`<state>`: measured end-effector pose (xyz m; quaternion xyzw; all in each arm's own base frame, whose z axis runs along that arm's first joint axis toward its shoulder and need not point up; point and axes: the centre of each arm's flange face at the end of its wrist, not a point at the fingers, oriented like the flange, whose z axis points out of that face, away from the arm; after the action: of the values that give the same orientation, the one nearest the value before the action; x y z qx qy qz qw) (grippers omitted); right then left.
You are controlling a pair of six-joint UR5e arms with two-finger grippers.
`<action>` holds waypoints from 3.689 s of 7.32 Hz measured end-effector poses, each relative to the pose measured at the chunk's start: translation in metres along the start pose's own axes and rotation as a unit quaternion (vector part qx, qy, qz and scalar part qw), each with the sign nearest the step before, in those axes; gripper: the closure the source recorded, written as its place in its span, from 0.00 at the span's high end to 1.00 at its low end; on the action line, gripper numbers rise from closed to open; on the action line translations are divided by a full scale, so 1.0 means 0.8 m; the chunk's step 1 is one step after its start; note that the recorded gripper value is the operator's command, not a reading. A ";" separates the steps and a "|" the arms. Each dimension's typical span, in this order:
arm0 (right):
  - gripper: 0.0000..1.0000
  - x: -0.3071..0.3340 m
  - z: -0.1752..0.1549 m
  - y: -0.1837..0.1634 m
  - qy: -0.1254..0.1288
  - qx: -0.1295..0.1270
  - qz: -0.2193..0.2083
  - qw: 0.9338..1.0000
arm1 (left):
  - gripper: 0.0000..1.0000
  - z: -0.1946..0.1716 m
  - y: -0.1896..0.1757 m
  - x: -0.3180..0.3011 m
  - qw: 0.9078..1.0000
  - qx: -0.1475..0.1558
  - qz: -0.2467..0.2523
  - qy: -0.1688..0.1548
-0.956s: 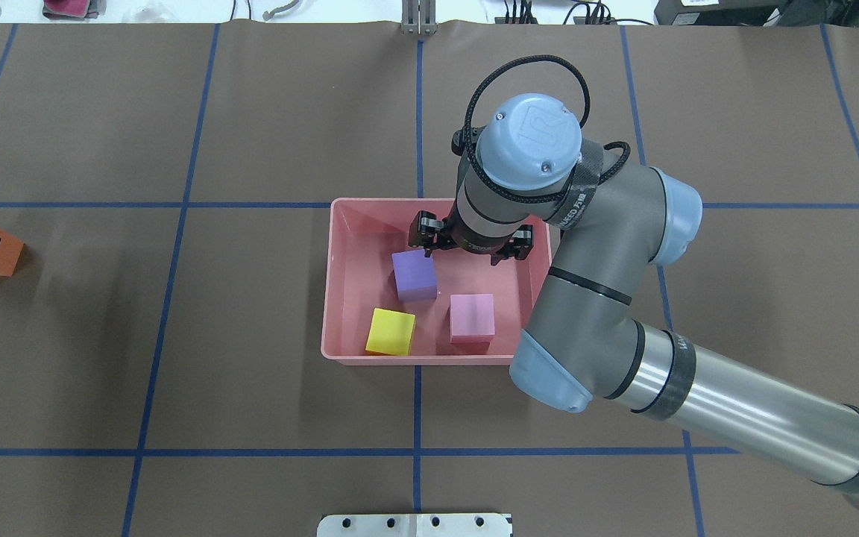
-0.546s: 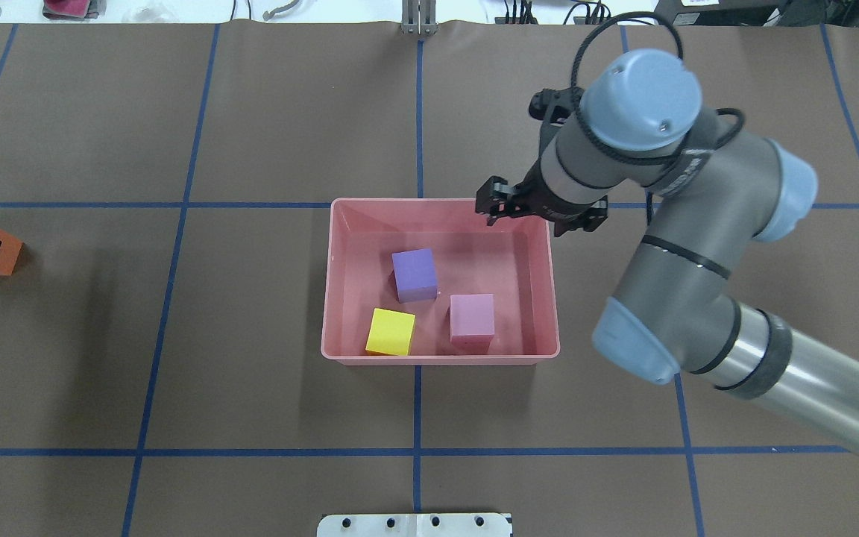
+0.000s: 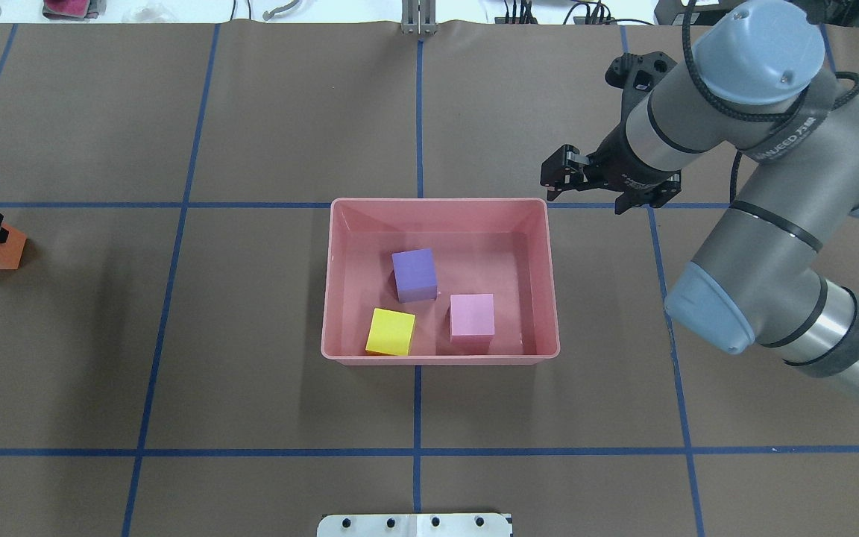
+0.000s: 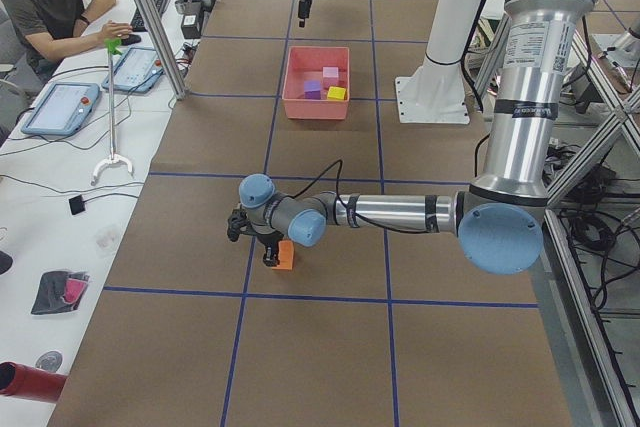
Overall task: Place blocks into pink bin with both arms
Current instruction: 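Lift the orange cube and carry it into the bin with the left gripper, then release the orange cube in the bin and withdraw the left gripper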
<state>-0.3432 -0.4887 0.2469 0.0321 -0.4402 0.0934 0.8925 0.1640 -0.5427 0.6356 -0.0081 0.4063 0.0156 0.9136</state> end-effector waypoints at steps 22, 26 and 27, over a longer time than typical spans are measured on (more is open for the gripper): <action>0.99 0.199 -0.001 -0.049 0.074 -0.001 -0.067 0.995 | 0.96 -0.036 0.039 0.714 0.981 0.027 -0.180 0.063; 0.99 0.201 -0.001 -0.048 0.074 -0.003 -0.066 0.995 | 0.98 -0.084 0.027 0.705 0.979 0.045 -0.181 0.086; 0.99 0.203 -0.004 -0.049 0.073 -0.002 -0.065 0.995 | 0.98 -0.109 0.030 0.695 0.977 0.053 -0.180 0.097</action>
<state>-0.2367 -0.5044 0.3744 0.0516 -0.3712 0.0368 0.9264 0.4708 -0.5091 0.1645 -0.0345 0.4848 -0.1716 0.8569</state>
